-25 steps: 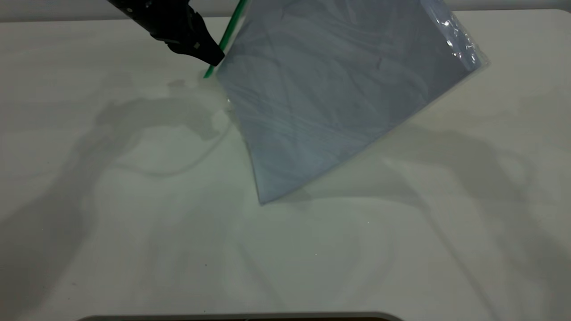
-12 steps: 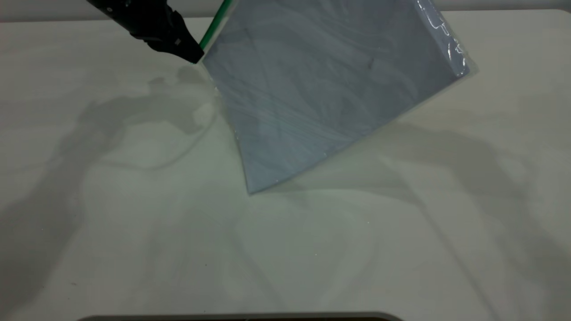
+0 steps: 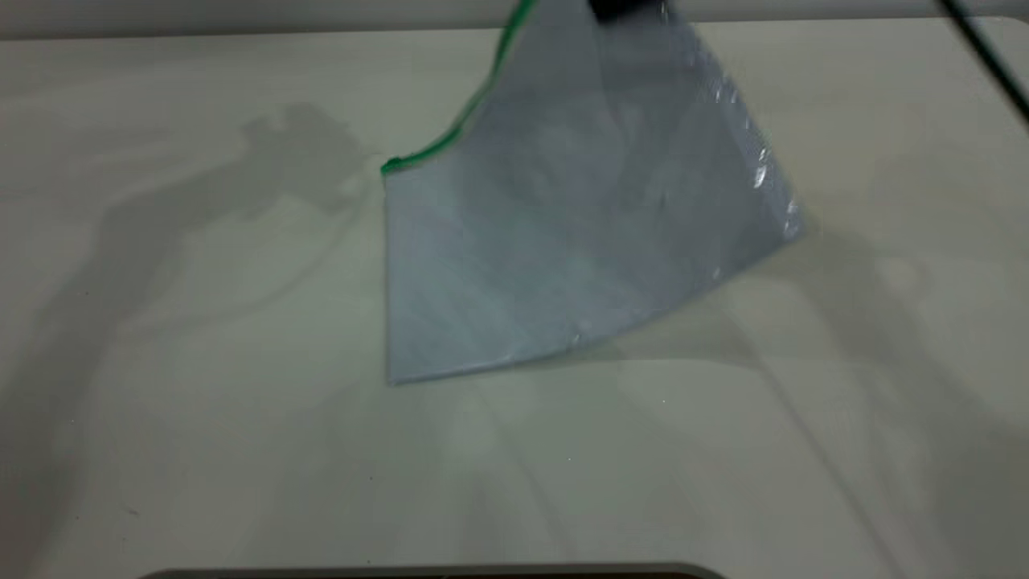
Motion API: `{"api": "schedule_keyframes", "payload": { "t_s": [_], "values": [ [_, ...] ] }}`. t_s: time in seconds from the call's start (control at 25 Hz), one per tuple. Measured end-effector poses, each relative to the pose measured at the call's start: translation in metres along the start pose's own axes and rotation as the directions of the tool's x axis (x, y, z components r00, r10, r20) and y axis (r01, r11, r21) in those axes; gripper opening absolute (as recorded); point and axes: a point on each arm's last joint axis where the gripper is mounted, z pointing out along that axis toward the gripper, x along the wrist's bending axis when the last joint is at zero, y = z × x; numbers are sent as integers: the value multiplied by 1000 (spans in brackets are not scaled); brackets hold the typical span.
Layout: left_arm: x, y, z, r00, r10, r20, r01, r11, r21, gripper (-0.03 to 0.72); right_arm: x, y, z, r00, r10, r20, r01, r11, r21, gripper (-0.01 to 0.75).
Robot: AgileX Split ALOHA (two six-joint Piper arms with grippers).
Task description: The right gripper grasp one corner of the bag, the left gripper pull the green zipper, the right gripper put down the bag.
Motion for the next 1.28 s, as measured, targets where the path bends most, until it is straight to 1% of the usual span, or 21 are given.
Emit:
{"api": "schedule_keyframes", "payload": {
  "t_s": [0.08,0.16,0.24,0.28,0.4,0.44,0.52,0.6,0.64,0.72,0.76,0.8,0.88,1.0,1.04,1.08,1.16,1.28],
  "values": [
    [-9,14,-22,1000,-18,20,19,999,-26,538,-7,-12,17,997,73,3,-73,997,-4,36],
    [-18,25,-40,999,-24,45,26,999,-41,538,-9,-26,37,992,122,-23,-122,993,-2,36],
    [-28,33,-51,997,-13,73,16,999,-45,538,-4,-35,52,992,108,-65,-108,994,-2,36],
    [-32,36,-56,997,-5,83,9,999,-48,538,-1,-38,58,994,81,-78,-81,997,3,38],
    [-43,42,-68,993,4,122,2,999,-46,537,2,-41,63,996,63,-70,-62,998,17,74],
    [-45,43,-72,991,0,131,6,999,-42,537,0,-42,63,996,78,-53,-77,997,23,104],
    [-52,45,-81,986,-11,164,15,1000,-26,537,-8,-46,59,993,115,-23,-114,992,51,197],
    [-61,48,-89,981,-5,195,8,1000,-17,537,-16,-50,54,989,145,0,-144,985,97,334],
    [-65,49,-94,978,-4,210,7,1000,-10,537,-16,-51,50,990,140,2,-139,982,127,403],
    [-73,53,-106,973,-4,229,6,1000,-10,537,-10,-44,35,993,111,-34,-103,979,177,503],
    [-78,56,-114,972,-11,236,13,1000,-9,537,-5,-38,25,993,103,-52,-91,974,205,534],
    [-82,57,-122,970,-22,241,23,1000,1,537,3,-30,12,993,90,-79,-70,970,231,549],
    [-93,60,-144,970,-37,242,33,999,20,537,22,-12,-21,985,117,-127,-77,957,280,558],
    [-110,59,-181,975,-67,213,50,995,86,537,53,9,-75,972,142,-185,-69,933,353,539],
    [-115,60,-194,982,-73,176,58,994,90,537,62,13,-91,969,144,-199,-60,923,379,526],
    [-118,59,-205,987,-91,134,78,992,95,537,70,19,-109,973,124,-196,-42,925,378,510],
    [-126,59,-230,992,-115,44,111,990,90,537,87,30,-143,982,101,-157,-39,934,355,482],
    [-135,54,-262,980,-174,-93,181,980,78,537,109,37,-192,995,89,-53,-69,950,305,447]
  ]
}}
